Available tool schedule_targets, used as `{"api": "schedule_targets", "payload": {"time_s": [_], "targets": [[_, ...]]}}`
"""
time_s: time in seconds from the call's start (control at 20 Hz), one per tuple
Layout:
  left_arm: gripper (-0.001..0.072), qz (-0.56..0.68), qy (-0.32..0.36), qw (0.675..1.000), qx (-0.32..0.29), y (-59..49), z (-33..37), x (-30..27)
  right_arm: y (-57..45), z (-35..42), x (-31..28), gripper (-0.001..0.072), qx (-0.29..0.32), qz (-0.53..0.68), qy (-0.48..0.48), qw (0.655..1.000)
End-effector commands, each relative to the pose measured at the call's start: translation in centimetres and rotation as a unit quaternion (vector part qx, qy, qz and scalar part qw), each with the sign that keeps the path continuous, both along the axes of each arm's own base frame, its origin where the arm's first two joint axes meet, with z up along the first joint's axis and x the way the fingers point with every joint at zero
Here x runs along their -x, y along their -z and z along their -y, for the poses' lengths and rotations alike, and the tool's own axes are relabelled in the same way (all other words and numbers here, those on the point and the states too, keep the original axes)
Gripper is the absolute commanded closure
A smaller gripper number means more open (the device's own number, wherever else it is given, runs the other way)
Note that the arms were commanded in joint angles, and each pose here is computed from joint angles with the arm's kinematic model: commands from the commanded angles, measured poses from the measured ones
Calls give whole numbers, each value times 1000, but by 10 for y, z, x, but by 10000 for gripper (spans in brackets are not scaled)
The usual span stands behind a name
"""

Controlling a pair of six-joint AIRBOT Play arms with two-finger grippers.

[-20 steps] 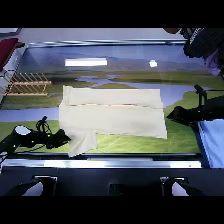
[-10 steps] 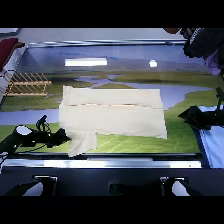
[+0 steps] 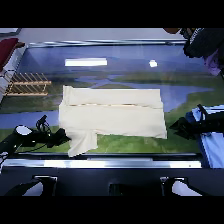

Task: Fold the clothes and pants, and hang the long-sleeved shirts on hangers.

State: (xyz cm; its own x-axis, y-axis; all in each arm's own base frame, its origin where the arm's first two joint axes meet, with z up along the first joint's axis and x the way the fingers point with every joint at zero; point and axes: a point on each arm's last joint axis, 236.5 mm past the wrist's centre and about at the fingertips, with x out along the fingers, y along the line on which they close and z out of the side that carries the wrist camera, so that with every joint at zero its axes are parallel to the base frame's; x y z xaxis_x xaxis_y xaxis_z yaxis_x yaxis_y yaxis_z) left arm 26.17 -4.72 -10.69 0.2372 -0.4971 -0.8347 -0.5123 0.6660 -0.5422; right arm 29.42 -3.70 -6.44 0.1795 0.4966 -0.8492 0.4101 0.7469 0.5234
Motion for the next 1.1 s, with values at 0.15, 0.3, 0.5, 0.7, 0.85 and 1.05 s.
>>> {"api": "schedule_targets", "payload": {"time_s": [0.15,0.3,0.5,0.7,0.85,1.05], "targets": [[690,0,0,1000,0,0,0,0,18,-9,8,234,-12,-3,-8,1000],[691,0,0,1000,1,0,0,0,32,-23,21,235,-32,-12,-6,999],[691,-1,-1,1000,1,0,0,0,40,-33,19,249,-50,4,17,999],[691,0,0,1000,1,-1,0,-1,43,-32,15,465,-45,13,28,999],[692,5,13,1000,9,-13,4,-3,37,-36,16,683,-53,16,20,998],[694,-5,49,999,-4,-43,2,10,14,-41,35,683,-50,-2,7,999]]}}
